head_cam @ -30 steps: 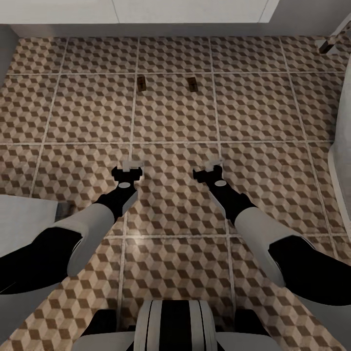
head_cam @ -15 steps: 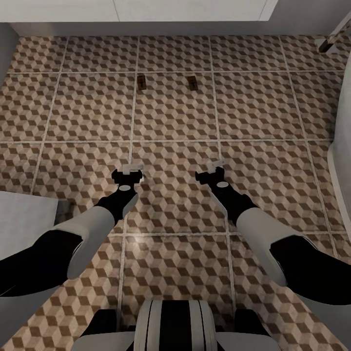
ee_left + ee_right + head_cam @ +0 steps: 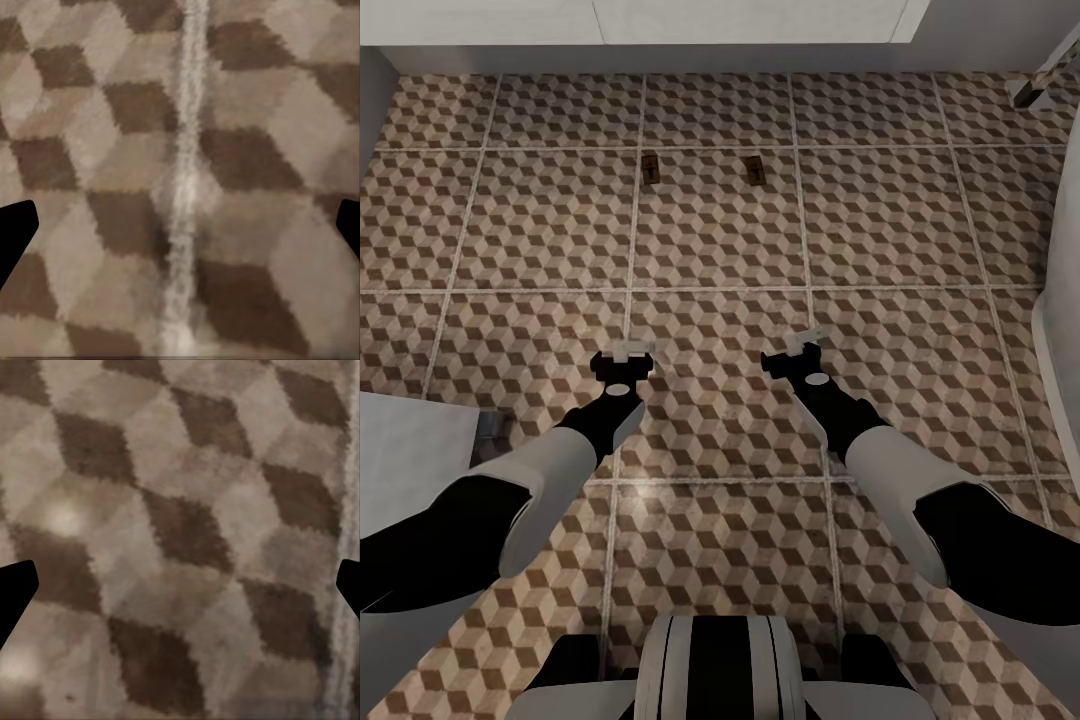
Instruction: Take the four mousetraps from the cabinet in the bathroom and place them on the bathroom floor. Make sure all four end up on the same floor surface, and ensure that at least two of them are either under or directly next to the same bathroom sink.
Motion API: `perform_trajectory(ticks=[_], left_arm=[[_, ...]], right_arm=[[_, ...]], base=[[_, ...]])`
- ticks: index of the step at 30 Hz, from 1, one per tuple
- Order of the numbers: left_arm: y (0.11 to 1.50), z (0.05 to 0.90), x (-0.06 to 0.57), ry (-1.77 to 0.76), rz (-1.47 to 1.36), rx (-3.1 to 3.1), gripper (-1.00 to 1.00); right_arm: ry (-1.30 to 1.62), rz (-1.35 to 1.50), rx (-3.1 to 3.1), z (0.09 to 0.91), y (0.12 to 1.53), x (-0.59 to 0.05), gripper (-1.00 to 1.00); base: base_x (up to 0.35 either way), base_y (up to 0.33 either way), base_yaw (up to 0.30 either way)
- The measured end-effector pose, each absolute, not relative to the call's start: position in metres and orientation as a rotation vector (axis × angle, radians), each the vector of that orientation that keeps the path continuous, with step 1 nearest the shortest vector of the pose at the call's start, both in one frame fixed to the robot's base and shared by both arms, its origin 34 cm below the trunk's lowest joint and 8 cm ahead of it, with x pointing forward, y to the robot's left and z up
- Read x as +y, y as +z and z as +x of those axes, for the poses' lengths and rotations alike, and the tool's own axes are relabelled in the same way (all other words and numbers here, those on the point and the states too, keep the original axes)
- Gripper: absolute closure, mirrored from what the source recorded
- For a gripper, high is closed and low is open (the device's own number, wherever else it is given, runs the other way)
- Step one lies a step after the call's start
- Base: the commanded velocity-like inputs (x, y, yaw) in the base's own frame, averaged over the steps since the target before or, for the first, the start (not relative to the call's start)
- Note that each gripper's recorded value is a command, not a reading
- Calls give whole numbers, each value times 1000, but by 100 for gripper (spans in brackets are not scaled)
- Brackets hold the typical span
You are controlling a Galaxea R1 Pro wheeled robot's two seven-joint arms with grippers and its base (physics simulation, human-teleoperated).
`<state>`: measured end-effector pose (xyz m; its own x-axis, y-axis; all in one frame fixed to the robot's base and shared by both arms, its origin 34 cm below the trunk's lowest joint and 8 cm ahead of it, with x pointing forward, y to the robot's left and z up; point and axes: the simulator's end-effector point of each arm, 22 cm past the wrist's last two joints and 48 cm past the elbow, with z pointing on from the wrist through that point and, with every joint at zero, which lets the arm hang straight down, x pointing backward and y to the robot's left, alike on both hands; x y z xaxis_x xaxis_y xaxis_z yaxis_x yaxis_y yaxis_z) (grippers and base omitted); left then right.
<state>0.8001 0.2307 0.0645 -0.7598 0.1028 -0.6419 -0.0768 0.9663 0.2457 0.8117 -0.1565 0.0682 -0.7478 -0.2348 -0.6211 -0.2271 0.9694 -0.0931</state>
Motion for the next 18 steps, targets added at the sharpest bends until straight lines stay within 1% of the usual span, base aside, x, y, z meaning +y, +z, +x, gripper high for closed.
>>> perform_trajectory(ticks=[18], left_arm=[[116,827,229,328,9,2345,-100]], right_arm=[[-24,-316,2369,840,122,-156,-100]], base=[[0,0,0]])
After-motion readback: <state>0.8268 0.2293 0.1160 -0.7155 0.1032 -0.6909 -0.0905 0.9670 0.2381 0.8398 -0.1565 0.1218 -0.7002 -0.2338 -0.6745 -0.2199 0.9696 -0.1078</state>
